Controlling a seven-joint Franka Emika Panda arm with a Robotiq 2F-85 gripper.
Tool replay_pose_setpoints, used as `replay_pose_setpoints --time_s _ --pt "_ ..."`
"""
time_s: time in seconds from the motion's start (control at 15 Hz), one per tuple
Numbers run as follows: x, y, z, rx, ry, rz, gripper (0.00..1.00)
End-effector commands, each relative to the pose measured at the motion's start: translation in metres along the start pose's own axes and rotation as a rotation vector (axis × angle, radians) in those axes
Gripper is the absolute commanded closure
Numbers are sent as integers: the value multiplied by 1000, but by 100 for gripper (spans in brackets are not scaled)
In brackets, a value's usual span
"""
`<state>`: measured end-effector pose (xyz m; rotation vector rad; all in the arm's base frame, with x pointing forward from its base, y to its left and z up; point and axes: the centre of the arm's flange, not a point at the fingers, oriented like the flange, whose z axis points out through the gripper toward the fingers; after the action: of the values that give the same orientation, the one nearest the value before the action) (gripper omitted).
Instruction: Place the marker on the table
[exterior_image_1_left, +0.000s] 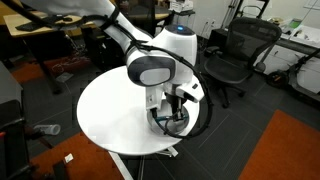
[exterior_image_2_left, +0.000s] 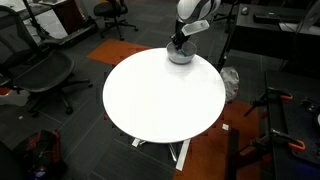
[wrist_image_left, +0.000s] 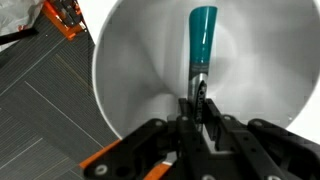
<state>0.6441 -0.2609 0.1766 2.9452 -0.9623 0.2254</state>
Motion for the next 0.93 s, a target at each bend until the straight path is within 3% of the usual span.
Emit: replay_pose_setpoints --time_s 0.0,0.33,0.87 --pt "-11 -3 -45 19 53 -2 95" --pt "-25 -17 -88 47 121 -52 95" --pt "-93 -53 -126 95 172 -172 95"
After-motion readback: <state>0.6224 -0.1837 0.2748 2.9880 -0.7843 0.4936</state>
